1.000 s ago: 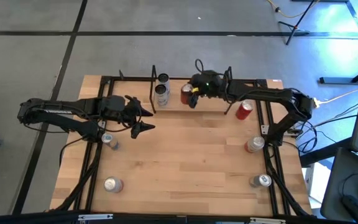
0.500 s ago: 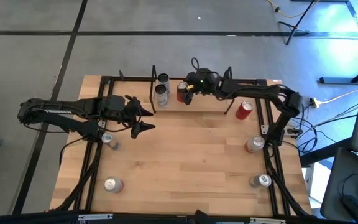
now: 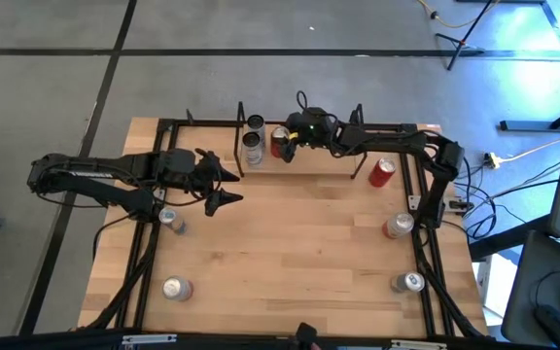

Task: Place canned beverage on shelf
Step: Put the left red soda can on the shelf, then put the red soda can on the shelf

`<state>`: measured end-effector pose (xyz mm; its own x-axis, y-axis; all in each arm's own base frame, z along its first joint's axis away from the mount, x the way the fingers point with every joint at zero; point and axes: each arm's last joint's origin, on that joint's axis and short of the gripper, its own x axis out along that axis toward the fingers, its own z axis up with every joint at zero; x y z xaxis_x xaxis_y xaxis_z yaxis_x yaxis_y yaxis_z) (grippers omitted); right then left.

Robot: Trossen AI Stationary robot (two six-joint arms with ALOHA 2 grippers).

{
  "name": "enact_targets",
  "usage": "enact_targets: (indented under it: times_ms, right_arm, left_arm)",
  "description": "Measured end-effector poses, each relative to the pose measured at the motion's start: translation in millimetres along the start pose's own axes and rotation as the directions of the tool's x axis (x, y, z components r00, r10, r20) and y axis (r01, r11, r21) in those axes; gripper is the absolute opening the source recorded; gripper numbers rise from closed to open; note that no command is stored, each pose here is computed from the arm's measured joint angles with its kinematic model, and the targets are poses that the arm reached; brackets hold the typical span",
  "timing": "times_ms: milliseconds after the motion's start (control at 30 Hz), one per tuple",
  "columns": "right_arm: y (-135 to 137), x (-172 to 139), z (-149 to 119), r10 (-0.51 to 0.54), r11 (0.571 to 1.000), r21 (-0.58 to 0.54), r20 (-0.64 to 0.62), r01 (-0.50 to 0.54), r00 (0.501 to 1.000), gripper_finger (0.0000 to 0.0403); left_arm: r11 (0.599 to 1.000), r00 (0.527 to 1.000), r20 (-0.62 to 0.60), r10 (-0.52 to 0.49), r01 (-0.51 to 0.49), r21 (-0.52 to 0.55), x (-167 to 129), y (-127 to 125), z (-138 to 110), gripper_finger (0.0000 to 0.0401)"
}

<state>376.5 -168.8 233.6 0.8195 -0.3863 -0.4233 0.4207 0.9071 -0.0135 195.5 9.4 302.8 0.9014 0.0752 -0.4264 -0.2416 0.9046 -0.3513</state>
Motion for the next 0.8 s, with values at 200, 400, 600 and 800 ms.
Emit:
enact_targets:
  times_ms: [200,400,600,800]
  right_arm:
    - [-0.3,0.4,0.0,-0.016,1.0,-0.002,0.004,0.016,1.0,0.0256]
    - [-0.7,0.0,2.5,-0.034,0.999,0.0,0.025,0.034,0.999,0.0302]
    - [-2.0,-7.9,13.6,-0.07,0.998,-0.003,-0.023,0.07,0.997,0.0338]
    - [-2.9,-51.2,56.1,-0.067,0.998,-0.017,-0.161,0.065,0.985,0.0348]
  left_arm:
    - [1.0,1.0,0.0,0.0,0.0,0.0,0.0,0.0,0.0,0.0308]
    - [1.0,1.0,0.001,0.0,0.0,0.0,0.0,0.0,0.1,0.0308]
    - [1.0,1.0,0.001,0.0,0.0,0.0,0.0,0.0,0.1,0.0308]
    - [1.0,1.0,0.001,0.0,0.0,0.0,0.0,0.0,0.1,0.0308]
